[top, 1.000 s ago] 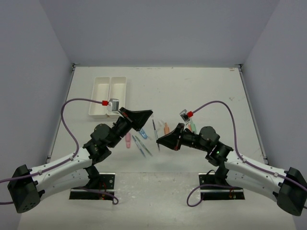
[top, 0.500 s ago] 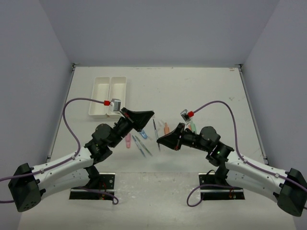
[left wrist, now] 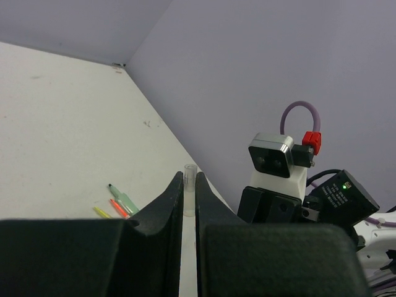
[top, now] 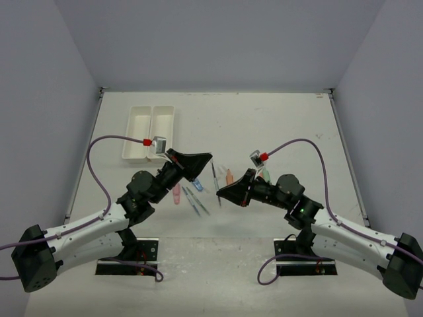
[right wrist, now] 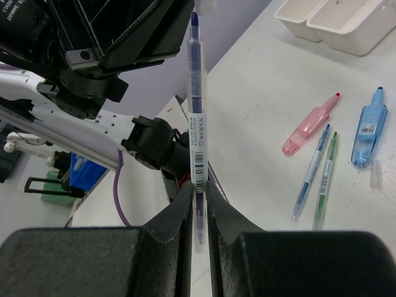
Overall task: Sort the stationery into containers
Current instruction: Close the pen cap on the pen.
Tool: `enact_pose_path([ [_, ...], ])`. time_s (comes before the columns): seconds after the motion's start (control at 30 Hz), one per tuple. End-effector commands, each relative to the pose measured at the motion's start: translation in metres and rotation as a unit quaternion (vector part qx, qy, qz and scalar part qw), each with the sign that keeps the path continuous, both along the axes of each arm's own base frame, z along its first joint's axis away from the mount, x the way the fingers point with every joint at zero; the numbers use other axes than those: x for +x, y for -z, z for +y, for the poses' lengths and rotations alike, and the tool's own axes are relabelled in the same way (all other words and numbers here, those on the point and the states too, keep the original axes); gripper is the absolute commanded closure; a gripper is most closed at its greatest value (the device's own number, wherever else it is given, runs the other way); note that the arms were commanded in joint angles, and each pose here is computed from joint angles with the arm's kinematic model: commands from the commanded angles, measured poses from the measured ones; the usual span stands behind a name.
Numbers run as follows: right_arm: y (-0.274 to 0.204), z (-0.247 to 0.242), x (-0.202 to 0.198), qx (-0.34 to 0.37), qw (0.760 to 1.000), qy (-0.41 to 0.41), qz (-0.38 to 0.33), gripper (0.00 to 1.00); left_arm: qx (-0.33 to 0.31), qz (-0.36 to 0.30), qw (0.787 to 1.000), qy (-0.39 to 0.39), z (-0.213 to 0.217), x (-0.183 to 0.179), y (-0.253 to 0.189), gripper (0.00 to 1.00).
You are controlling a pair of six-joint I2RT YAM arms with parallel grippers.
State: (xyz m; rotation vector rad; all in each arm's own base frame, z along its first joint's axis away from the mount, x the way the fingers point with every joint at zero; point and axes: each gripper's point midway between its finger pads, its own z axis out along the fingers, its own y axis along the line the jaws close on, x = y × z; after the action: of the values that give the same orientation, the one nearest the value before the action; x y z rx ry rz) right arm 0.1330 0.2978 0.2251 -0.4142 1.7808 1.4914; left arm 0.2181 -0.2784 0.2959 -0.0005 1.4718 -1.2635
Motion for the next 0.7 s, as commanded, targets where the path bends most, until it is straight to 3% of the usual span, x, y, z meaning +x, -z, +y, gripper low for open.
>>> enact_pose_path([
  [0.0, -0.027, 0.001, 0.009, 0.019, 0.999, 0.020, -0.030, 1.00, -0.028, -0.013, 0.999, 0.013, -0.001, -0.005, -0.011, 1.00],
  [0.67, -0.021, 0.004, 0.002, 0.011, 1.000, -0.005, -0.027, 1.00, -0.024, -0.021, 0.999, -0.026, 0.008, 0.005, -0.023, 1.00],
])
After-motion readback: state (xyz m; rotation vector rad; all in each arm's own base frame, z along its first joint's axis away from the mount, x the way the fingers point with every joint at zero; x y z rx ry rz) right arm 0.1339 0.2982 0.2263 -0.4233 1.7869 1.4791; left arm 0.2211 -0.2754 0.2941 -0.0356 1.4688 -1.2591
